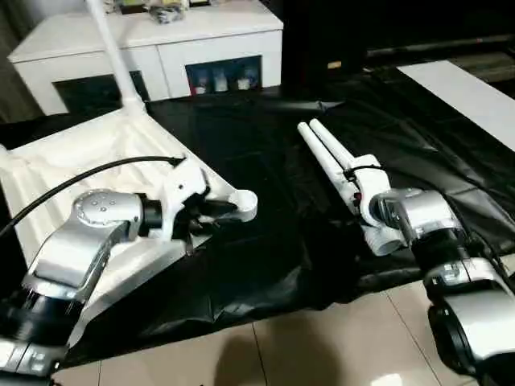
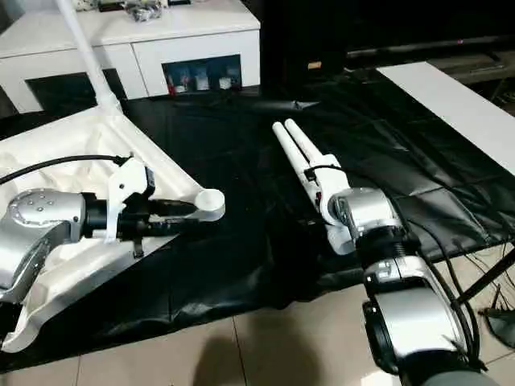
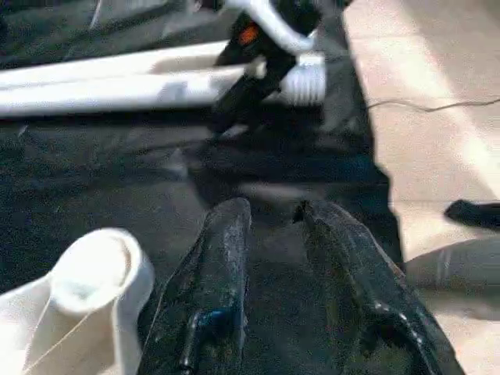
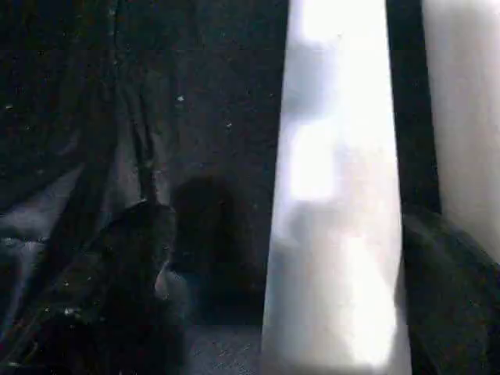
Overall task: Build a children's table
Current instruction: Pick table leg
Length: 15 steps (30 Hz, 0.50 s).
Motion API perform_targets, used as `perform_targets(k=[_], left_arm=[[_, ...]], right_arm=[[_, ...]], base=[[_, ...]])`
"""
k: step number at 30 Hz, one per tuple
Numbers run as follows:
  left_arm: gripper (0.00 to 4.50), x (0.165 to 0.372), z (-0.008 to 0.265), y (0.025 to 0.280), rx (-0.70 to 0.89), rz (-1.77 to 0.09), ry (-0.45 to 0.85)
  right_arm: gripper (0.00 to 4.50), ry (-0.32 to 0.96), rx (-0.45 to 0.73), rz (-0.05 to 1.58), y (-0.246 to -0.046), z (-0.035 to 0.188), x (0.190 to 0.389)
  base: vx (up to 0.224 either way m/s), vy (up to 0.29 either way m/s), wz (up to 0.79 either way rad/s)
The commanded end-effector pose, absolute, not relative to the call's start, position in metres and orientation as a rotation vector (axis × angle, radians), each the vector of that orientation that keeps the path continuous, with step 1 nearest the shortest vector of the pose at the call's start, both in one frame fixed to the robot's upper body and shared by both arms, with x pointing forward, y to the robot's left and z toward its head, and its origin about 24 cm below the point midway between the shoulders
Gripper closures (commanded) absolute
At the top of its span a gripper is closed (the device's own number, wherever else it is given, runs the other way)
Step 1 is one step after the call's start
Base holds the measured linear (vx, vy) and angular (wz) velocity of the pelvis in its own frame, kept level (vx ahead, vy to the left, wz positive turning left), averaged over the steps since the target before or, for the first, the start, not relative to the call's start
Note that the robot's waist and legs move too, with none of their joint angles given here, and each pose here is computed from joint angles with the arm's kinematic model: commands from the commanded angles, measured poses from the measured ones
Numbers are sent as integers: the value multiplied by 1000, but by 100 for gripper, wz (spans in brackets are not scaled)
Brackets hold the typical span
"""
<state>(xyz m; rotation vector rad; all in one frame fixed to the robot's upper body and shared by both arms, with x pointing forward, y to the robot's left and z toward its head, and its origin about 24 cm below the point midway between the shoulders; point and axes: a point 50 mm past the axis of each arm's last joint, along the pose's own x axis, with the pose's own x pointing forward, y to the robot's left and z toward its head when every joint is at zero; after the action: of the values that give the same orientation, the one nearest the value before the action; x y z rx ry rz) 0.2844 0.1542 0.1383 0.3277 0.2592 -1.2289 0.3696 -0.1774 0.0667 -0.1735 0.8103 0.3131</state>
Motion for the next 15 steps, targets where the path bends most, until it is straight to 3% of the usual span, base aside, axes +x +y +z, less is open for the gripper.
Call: perform_targets(k=[1,15], left_arm=[[302,282,142,155,345,-1229,268],[301,280,143,158,376,-1184,289]], right_arm=[[19,872,-146,308,-177,53,365],[144,876,-71,246,-182,50,368]], base=[[0,0,0],[0,0,0]])
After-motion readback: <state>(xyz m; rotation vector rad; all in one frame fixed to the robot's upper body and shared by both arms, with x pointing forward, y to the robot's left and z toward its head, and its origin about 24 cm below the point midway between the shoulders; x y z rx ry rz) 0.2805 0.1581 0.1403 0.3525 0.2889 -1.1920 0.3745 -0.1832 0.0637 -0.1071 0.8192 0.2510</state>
